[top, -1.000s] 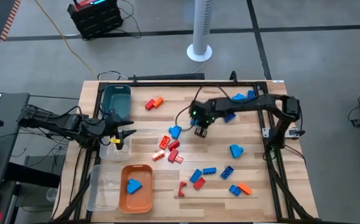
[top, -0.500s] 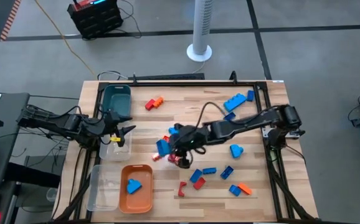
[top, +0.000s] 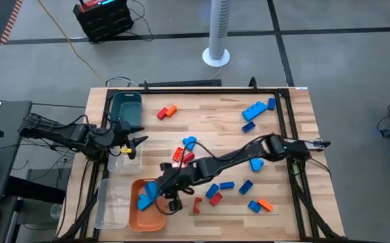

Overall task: Sort blocks
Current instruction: Put the light blue game piece into the orange bin

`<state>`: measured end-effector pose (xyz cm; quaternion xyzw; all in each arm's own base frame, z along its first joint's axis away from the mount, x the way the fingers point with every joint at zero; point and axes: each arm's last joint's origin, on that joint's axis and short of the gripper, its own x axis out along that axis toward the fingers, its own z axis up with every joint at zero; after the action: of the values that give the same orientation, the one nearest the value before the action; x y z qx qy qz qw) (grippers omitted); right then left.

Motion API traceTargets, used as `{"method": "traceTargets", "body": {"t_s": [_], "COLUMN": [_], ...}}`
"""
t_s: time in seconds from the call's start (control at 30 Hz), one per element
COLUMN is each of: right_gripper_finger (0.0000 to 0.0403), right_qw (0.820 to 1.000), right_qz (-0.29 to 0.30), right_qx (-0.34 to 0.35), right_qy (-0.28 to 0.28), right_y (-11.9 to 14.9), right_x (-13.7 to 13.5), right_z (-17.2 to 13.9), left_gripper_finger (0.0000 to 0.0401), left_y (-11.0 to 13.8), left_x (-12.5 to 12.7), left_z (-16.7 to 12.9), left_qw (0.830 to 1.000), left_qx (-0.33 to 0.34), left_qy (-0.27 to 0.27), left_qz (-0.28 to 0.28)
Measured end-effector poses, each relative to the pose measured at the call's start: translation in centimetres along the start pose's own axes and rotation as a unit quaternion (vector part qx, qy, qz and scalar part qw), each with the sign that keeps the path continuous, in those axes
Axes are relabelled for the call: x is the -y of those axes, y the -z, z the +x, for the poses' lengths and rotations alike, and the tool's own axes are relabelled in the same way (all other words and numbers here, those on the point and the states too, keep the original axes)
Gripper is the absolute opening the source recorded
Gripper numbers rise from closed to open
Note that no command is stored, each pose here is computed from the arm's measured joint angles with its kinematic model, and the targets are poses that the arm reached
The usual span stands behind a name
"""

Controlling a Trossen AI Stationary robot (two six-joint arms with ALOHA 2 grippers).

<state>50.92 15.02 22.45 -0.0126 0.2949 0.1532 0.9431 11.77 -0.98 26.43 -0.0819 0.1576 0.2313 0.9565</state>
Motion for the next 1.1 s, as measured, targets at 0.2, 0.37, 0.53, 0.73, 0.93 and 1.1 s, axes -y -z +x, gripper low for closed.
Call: {"method": "traceTargets", "body": {"t_s": [0.2, 0.37, 0.53, 0.73, 0.93, 1.1], "right_gripper_finger": [0.0157, 0.025, 0.0283, 0.0285, 0.0285, 0.0285], "right_qw": [1.0, 0.999, 0.988, 0.959, 0.933, 0.93], "right_qz": [-0.006, -0.009, -0.031, 0.011, 0.107, 0.145], "right_qx": [-0.018, -0.051, -0.13, -0.225, -0.26, -0.251], "right_qy": [-0.013, -0.009, 0.078, 0.169, 0.226, 0.228], "right_y": [0.2, -0.2, -1.1, 1.0, 4.2, 5.1], "right_x": [0.2, 0.8, 2.6, 7.8, 14.9, 18.1], "right_z": [1.7, 0.7, -3.3, -6.7, -9.2, -9.5], "left_gripper_finger": [0.0199, 0.0199, 0.0199, 0.0199, 0.0199, 0.0199], "left_y": [-0.1, -0.1, -0.3, -0.2, -0.3, -0.3], "left_x": [0.0, 0.1, 0.1, 0.2, 0.3, 0.3], "left_z": [0.0, 0.0, 0.4, 1.3, 1.8, 1.8], "left_qw": [1.0, 1.0, 1.0, 0.999, 0.997, 0.996], "left_qx": [0.004, 0.006, 0.013, -0.001, 0.001, 0.0], "left_qy": [0.002, 0.001, -0.016, -0.035, -0.043, -0.044], "left_qz": [-0.003, 0.008, 0.017, 0.04, 0.059, 0.077]}}
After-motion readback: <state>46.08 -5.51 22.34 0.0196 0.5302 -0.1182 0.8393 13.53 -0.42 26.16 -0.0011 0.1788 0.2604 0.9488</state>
